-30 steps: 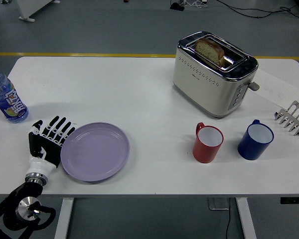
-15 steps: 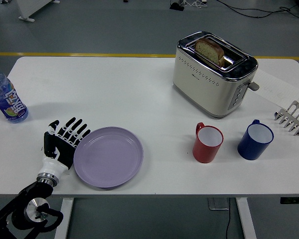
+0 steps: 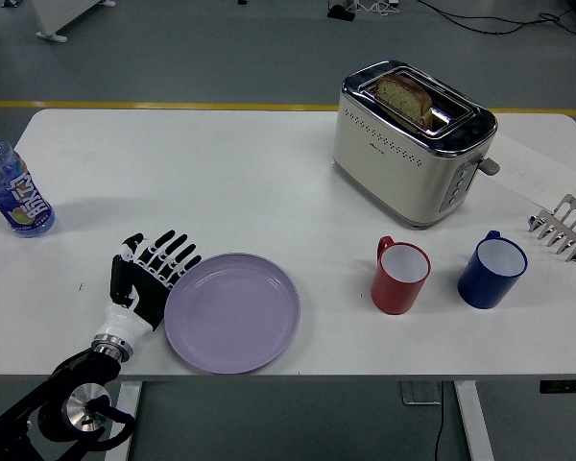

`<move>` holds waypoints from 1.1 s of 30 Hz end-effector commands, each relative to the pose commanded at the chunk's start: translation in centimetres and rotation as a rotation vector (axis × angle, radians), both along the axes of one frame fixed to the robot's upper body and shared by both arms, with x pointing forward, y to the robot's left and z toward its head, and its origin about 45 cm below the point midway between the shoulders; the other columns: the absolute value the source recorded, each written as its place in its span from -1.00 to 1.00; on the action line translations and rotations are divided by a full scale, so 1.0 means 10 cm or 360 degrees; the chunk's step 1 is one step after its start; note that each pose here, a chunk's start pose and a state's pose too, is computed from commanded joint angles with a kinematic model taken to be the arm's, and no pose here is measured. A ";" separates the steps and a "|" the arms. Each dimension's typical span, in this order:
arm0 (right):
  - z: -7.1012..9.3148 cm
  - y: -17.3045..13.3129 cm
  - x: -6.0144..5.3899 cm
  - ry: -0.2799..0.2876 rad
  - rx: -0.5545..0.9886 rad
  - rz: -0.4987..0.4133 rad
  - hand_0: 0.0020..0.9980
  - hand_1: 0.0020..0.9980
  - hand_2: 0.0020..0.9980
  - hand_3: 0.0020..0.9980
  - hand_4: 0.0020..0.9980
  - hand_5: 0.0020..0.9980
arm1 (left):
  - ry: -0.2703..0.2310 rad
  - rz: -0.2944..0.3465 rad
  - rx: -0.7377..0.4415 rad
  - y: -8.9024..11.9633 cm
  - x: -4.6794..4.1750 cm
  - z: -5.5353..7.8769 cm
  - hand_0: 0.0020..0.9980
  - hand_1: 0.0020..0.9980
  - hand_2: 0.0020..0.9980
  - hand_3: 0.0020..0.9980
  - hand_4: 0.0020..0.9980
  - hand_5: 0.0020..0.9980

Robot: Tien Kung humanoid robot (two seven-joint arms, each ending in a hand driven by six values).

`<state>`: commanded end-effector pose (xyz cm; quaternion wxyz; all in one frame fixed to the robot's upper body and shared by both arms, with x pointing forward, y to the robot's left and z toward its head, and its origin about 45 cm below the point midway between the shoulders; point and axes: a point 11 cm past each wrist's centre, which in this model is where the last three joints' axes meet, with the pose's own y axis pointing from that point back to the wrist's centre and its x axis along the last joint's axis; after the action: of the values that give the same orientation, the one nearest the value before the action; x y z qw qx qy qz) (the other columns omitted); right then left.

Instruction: Push plate across desktop

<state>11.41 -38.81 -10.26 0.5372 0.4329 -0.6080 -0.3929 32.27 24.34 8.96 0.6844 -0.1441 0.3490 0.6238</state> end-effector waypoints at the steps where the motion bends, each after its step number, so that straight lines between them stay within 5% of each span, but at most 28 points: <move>1: 0.00 0.00 0.00 0.0001 0.0000 0.0000 0.16 0.11 0.25 0.27 -0.71 0.31 | 0.0001 -0.0012 0.0002 -0.02 -0.001 0.00 0.36 0.40 0.33 0.16 0.00 1.00; 33: 0.01 0.00 0.05 -0.0023 0.0001 0.0004 0.16 0.11 0.25 0.26 -0.71 0.29 | -0.0026 -0.0177 0.0030 -0.29 0.049 0.06 0.35 0.39 0.33 0.15 -0.01 1.00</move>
<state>11.88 -38.78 -10.18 0.5331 0.4366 -0.6111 -0.3895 32.76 21.47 9.61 0.7221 -0.1232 0.3451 0.5868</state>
